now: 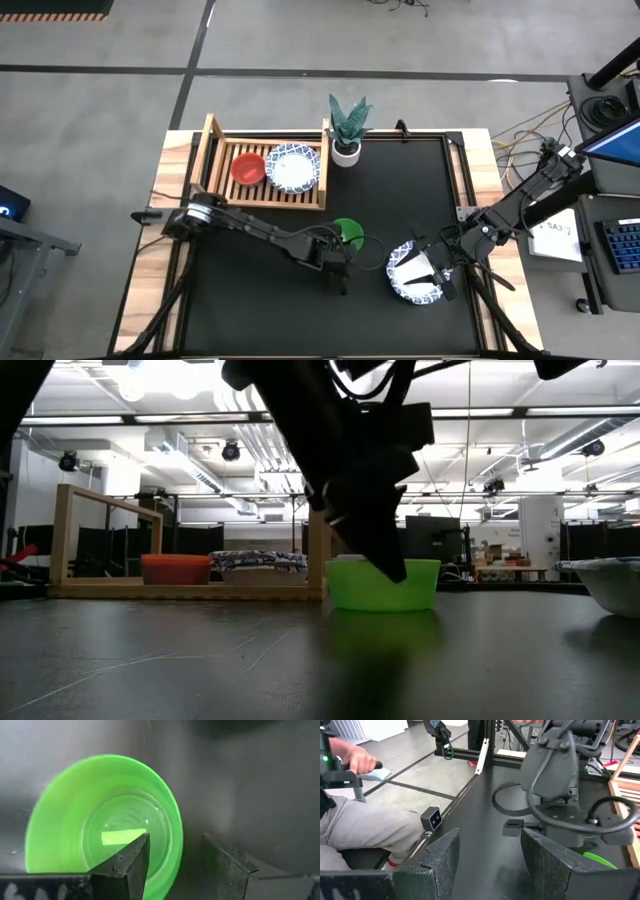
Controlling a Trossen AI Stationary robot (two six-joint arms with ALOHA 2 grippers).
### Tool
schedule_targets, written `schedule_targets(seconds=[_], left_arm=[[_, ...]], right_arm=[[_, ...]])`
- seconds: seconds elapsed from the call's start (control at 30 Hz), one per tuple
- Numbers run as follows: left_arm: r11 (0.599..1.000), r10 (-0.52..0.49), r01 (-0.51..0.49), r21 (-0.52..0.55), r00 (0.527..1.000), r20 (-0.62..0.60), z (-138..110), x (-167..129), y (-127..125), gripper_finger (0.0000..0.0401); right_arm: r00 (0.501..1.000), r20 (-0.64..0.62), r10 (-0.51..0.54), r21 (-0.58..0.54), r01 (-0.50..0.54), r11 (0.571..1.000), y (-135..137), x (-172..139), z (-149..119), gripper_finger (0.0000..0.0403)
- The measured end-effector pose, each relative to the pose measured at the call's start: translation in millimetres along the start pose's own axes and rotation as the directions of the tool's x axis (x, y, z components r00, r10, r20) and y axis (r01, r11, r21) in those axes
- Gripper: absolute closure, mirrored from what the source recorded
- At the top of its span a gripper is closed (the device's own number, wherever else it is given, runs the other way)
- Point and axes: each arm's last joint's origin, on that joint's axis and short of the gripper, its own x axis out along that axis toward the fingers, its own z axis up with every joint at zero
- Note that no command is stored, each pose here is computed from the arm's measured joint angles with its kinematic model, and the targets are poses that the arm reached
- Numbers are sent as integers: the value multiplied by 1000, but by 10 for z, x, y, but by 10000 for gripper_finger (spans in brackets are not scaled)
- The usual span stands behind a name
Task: Place and stack bowls onto a shelf
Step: Stack the green bowl on top of the orange bowl on the shelf
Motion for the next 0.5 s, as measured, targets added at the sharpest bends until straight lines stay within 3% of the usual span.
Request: schedule_targets(seconds=[0.17, 0.4, 0.5], left_arm=[[1000, -1, 1, 1, 1000, 4, 8, -22, -2, 279], [1000, 2, -2, 3, 1000, -17, -26, 45, -10, 387], [1000, -9, 9, -2, 1000, -17, -28, 26, -32, 394]], right_arm=[[1000, 0, 0, -9, 0, 1000, 1, 0, 0, 204], [1000, 0, 0, -8, 0, 1000, 1, 0, 0, 204], [1000, 0, 0, -5, 0, 1000, 1, 0, 0, 204]])
